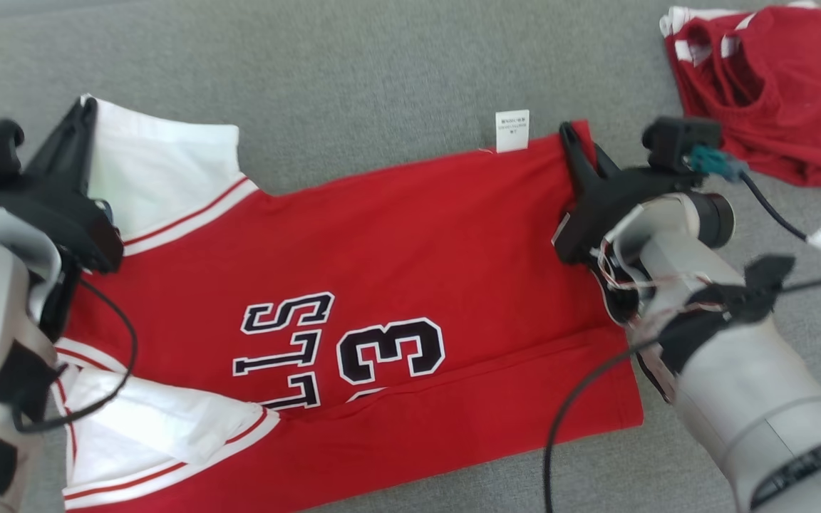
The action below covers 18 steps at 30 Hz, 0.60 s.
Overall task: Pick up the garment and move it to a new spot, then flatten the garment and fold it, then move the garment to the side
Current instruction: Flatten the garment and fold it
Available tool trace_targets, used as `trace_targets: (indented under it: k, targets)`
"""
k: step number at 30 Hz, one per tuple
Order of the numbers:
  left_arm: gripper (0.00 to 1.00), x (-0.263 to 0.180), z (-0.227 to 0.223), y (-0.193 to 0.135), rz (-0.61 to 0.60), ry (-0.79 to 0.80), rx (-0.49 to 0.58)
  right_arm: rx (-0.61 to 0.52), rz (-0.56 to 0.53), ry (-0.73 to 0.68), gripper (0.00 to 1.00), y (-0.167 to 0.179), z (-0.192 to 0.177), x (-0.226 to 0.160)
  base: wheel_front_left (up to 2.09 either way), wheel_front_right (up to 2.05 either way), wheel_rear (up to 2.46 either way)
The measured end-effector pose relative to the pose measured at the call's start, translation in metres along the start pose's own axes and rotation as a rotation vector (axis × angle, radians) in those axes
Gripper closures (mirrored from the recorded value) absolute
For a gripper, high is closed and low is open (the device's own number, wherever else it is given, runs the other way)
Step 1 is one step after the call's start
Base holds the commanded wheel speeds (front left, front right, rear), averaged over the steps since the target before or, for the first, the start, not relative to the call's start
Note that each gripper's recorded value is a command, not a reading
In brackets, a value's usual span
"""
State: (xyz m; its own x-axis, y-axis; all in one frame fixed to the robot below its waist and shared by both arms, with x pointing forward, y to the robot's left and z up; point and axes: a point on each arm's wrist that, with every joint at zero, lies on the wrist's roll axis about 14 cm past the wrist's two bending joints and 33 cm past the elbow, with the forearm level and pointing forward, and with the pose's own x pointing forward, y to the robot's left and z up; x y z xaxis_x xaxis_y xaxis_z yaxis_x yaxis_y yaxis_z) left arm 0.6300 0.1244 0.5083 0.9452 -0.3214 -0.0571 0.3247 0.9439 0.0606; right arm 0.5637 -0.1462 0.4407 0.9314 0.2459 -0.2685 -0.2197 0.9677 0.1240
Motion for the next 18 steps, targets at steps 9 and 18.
trace_targets:
  k: [9, 18]
  targets:
    - [1.00, -0.039, 0.024, -0.010, -0.014, -0.114, -0.091, 0.048, 0.058, -0.068, 1.00, 0.004, 0.007, -0.032, 0.00, 0.00, 0.00]
    - [1.00, -0.090, 0.045, -0.015, 0.005, -0.216, -0.181, 0.094, 0.134, -0.083, 1.00, 0.026, -0.003, -0.066, 0.00, 0.00, 0.00]
